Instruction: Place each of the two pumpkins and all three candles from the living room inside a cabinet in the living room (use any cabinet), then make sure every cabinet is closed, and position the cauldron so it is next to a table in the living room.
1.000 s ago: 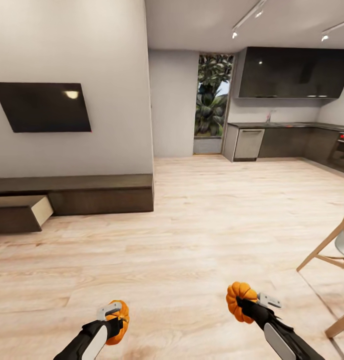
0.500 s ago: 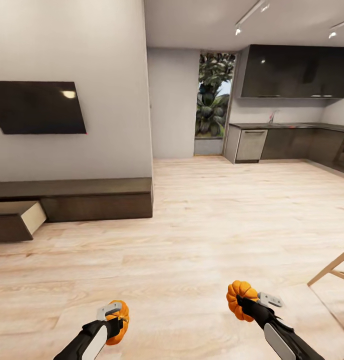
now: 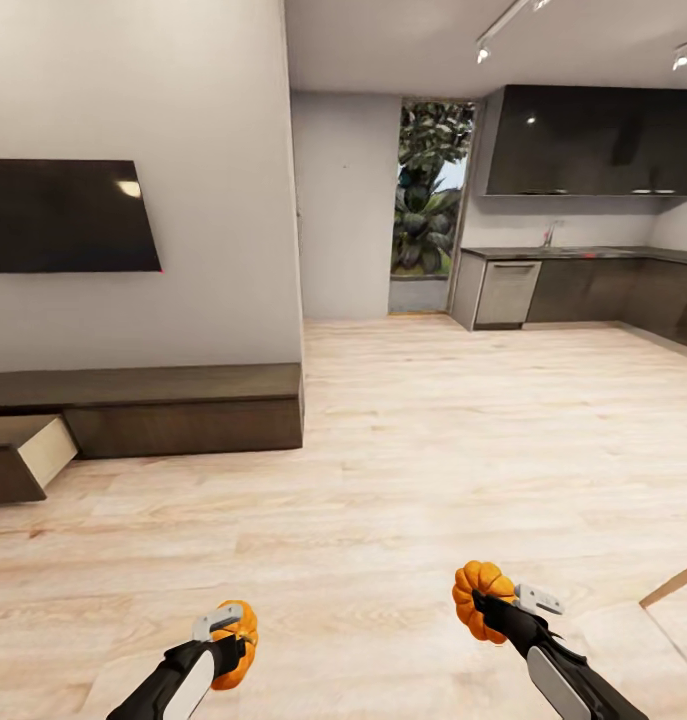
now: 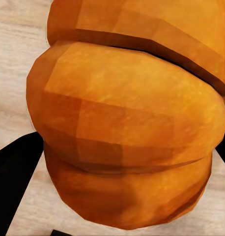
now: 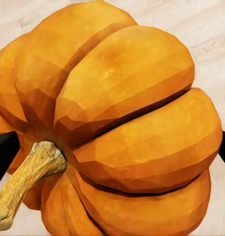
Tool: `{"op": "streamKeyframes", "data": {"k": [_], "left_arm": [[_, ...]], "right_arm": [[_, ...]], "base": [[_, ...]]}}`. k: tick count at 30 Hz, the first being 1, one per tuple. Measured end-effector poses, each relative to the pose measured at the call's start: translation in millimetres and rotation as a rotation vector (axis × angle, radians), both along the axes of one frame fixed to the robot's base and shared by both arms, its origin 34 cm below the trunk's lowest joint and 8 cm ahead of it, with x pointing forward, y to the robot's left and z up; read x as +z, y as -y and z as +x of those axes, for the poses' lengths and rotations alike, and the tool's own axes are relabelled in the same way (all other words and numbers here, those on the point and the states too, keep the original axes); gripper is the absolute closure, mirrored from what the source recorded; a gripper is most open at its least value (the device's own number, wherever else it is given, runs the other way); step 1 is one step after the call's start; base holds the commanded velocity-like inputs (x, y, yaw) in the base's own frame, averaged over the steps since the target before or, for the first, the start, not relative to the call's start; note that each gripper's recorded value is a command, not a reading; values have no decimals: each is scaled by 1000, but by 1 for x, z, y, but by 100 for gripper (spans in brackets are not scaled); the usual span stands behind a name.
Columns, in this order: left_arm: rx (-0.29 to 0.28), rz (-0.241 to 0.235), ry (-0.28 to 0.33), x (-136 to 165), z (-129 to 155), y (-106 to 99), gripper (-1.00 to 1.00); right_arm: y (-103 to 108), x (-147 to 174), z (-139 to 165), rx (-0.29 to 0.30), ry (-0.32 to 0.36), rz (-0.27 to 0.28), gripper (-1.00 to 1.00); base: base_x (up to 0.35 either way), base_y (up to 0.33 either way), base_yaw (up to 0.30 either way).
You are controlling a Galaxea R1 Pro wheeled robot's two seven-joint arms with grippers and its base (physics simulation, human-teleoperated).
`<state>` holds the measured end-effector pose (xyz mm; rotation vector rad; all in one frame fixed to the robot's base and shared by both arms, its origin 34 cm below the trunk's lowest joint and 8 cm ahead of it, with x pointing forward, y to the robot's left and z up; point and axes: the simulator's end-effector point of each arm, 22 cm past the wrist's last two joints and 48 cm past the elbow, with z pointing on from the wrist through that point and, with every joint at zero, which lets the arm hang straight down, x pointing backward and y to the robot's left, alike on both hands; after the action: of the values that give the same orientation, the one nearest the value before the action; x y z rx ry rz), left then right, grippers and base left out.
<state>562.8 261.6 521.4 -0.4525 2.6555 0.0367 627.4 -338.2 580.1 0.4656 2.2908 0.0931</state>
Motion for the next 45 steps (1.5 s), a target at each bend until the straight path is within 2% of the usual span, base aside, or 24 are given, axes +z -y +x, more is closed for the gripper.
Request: {"op": "streamKeyframes", "data": {"k": [28,45], "left_arm": [[-8,3,3,0,1,2,100],[-11,7,18,2,3,3,100]], "right_arm": [[0,3,3,-5,17,-2,100],[0,3,3,-5,17,-2,100]], "base": [[338,0,1],[338,0,114]]}}
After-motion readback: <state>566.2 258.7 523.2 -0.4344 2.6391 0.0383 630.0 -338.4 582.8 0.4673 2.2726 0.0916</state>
